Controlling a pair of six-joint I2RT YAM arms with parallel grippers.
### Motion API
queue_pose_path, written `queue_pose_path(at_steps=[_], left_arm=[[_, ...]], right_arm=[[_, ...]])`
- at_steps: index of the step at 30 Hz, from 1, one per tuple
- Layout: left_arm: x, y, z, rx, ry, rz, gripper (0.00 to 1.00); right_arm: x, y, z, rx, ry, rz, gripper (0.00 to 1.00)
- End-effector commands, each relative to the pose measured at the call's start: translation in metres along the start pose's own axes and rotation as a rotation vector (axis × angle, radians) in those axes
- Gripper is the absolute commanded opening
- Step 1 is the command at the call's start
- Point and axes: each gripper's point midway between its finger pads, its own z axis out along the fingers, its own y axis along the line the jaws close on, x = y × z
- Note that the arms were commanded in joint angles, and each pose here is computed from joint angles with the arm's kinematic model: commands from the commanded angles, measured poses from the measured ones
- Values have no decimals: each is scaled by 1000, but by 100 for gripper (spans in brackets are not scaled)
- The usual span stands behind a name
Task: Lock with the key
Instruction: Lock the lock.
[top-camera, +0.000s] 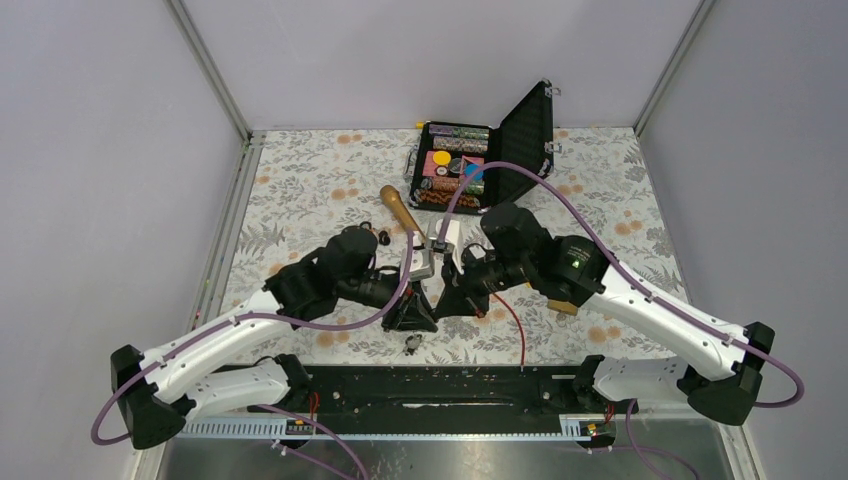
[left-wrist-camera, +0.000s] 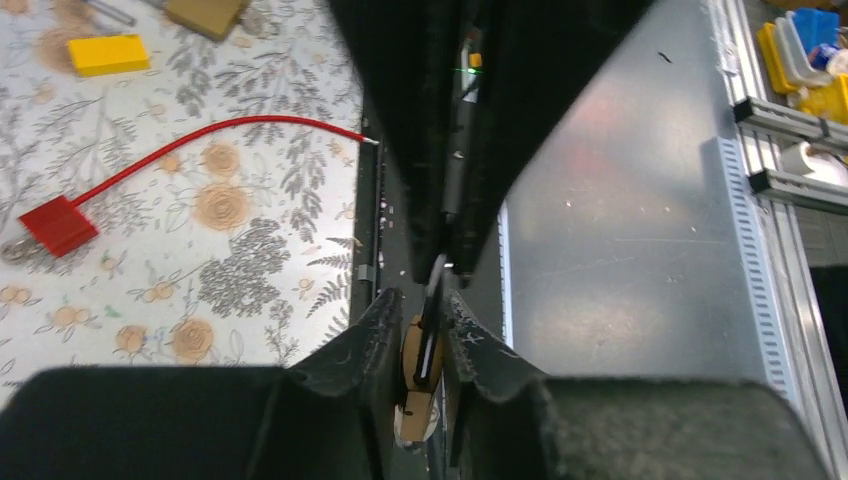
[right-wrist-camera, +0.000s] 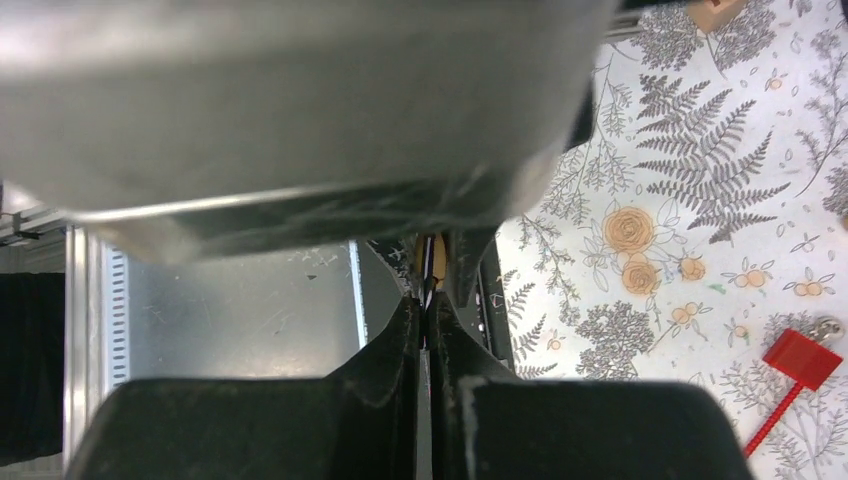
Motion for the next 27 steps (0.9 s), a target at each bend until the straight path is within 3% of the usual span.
queue_pose_path(at_steps=[1,2,5,6,10,12,20,27], left_arm=[[-26,-8,0,43,-51,58,8],[-26,-8,-1,41,-52,58,1],[-31,-7,-2,22,-75,44,0],[-34,-7,-3,11,-89,45,0],[-53,-3,-10,-54,-172,54,0],[-65,0,-17,-101,-218,54,0],[-130,22,-57,-352,-515,-1,0],[-180,1,-84,-294,-791,15,0]], right_arm=[[-38,14,-12,-29,-115,-5,0],[-39,14,-13,-26,-126,-1,0],[-43,13,-18,-14,-154,12,3],[-44,13,-20,-9,-166,16,10],[-48,6,-26,37,-230,42,67],[-52,3,-33,62,-294,49,80],[-78,3,-56,85,-625,44,93],[-99,4,-43,-35,-826,23,89]])
